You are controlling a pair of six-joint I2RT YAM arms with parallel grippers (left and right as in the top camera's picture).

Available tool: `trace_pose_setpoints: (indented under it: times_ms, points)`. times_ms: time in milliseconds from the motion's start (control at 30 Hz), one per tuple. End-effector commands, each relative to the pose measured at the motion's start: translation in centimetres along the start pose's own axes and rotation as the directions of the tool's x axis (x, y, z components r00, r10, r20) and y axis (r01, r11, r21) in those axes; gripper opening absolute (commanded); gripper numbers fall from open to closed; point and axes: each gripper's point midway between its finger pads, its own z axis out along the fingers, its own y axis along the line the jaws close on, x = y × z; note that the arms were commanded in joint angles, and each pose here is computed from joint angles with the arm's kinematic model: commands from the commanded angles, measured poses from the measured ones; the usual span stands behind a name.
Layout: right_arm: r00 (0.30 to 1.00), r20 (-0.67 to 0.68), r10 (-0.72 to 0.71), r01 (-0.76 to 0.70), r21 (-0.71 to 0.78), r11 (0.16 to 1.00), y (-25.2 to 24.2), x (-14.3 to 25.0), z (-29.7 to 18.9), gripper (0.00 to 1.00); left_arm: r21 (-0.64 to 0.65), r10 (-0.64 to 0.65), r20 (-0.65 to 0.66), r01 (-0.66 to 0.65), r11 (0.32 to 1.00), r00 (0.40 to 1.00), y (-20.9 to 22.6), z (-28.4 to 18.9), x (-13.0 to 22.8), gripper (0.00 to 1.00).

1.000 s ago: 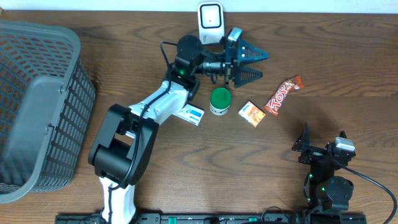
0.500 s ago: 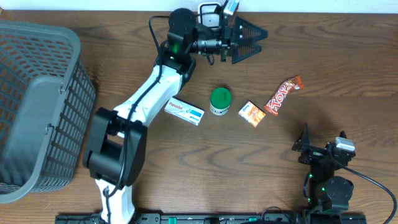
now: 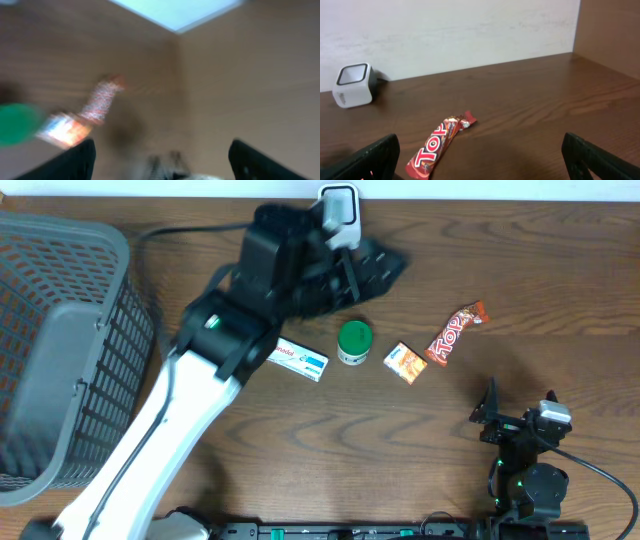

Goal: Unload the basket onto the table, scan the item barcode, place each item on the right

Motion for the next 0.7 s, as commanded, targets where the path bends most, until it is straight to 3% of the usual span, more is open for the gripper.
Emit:
trace_pose_setpoints:
  times_ms: [0,67,167,300,467,567,667]
  points:
    - [1.000,-0.002,-0.006,0.006,0.000,1.000,0.0,0.1,0.0,0.99,-0.484,0.317,0.280,-0.151,0.862,0.906,6.1,-7.5,-5.2,0.86]
    - [1.000,-0.002,-0.006,0.006,-0.001,1.000,0.0,0.1,0.0,0.99,-0.660,0.417,0.279,-0.142,0.737,0.865,8.6,-11.4,-6.1,0.86]
    - [1.000,-0.002,-0.006,0.006,0.000,1.000,0.0,0.1,0.0,0.99,-0.788,0.540,0.279,-0.132,0.601,0.794,9.2,-15.6,-7.5,0.86]
    - [1.000,-0.002,-0.006,0.006,-0.001,1.000,0.0,0.1,0.0,0.99,-0.891,0.739,0.284,-0.116,0.439,0.610,6.0,-22.9,-9.9,0.86]
    - [1.000,-0.002,-0.006,0.006,0.000,1.000,0.0,0.1,0.0,0.99,-0.859,0.808,0.420,-0.105,0.501,0.413,0.6,-28.7,-11.1,0.86]
    - [1.000,0.000,-0.005,0.005,-0.005,1.000,0.1,0.0,0.0,0.99,-0.877,0.881,0.357,-0.215,0.430,0.309,-2.0,-30.9,-10.3,0.86]
    - [1.000,-0.006,0.001,-0.001,-0.041,0.999,0.7,0.2,0.0,0.99,-0.910,0.920,0.279,-0.229,0.345,0.277,-1.9,-33.9,-8.5,0.86]
